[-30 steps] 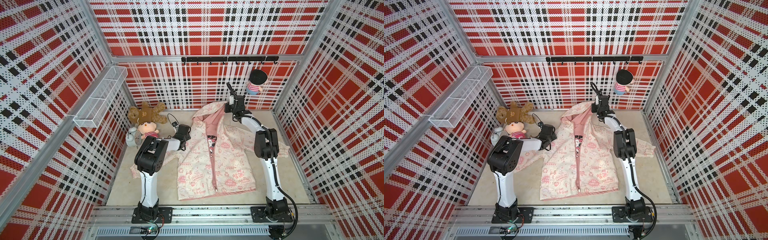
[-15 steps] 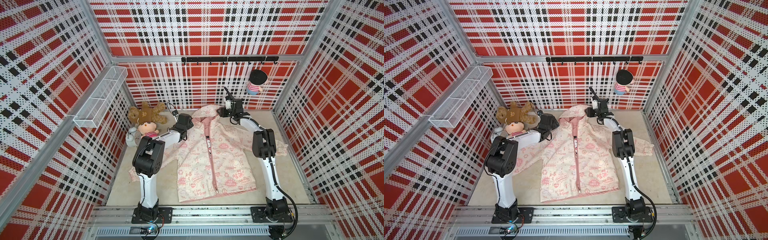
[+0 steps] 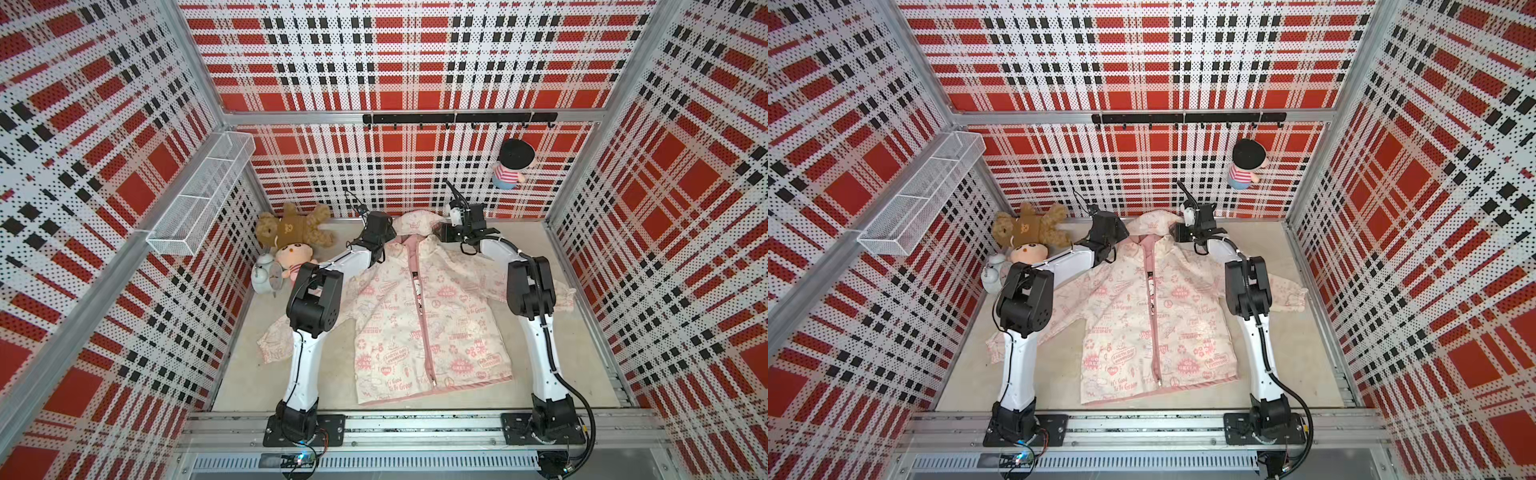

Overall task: Unzip the jacket
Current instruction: Smooth out the jacket at the center of the board.

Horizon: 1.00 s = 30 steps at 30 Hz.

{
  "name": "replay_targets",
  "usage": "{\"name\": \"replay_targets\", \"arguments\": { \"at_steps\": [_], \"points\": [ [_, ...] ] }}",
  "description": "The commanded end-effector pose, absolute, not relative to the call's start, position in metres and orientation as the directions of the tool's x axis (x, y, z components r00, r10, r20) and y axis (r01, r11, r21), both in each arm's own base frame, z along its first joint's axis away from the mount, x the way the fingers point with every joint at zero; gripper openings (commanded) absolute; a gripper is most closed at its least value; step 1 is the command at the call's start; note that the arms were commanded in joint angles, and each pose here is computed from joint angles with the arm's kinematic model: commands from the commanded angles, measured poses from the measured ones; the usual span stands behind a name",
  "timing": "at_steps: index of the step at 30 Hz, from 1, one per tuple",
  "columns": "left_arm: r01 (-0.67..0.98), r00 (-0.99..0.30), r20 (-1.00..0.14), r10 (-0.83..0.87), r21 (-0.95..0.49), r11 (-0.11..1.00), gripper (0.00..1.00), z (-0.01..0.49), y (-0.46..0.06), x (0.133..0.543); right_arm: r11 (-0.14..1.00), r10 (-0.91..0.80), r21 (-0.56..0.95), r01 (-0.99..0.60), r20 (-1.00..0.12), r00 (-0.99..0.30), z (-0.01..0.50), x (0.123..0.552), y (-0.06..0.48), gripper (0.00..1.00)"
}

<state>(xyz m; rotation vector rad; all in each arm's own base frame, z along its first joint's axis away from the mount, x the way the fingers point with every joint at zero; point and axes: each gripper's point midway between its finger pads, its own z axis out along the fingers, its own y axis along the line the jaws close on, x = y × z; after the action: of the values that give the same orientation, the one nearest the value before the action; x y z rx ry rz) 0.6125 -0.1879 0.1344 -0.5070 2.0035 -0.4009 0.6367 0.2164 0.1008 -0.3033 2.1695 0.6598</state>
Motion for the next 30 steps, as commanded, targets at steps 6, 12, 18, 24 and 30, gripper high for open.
{"name": "replay_targets", "arguments": {
  "at_steps": [6,12,18,24,30],
  "points": [
    [-0.139,-0.44,-0.729,-0.524,-0.521,0.842,0.56,0.13,-0.215,0.631,0.789,0.036,0.39,-0.474,-0.801,-0.598,0.126,0.643,0.235,0.56],
    [-0.128,-0.422,-0.748,-0.513,-0.511,0.85,0.5,0.141,-0.213,0.632,0.836,0.037,0.328,-0.44,-0.834,-0.55,0.157,0.644,0.212,0.6],
    [-0.115,-0.4,-0.755,-0.519,-0.521,0.846,0.41,0.154,-0.21,0.634,0.893,0.094,0.316,-0.321,-0.827,-0.554,0.177,0.641,0.169,0.54],
    [-0.097,-0.391,-0.759,-0.52,-0.528,0.844,0.37,0.165,-0.212,0.636,0.883,0.068,0.315,-0.348,-0.82,-0.569,0.173,0.626,0.17,0.43],
    [-0.097,-0.389,-0.765,-0.513,-0.52,0.849,0.36,0.168,-0.21,0.632,0.853,-0.009,0.327,-0.408,-0.77,-0.638,0.128,0.597,0.197,0.24]
  ]
}}
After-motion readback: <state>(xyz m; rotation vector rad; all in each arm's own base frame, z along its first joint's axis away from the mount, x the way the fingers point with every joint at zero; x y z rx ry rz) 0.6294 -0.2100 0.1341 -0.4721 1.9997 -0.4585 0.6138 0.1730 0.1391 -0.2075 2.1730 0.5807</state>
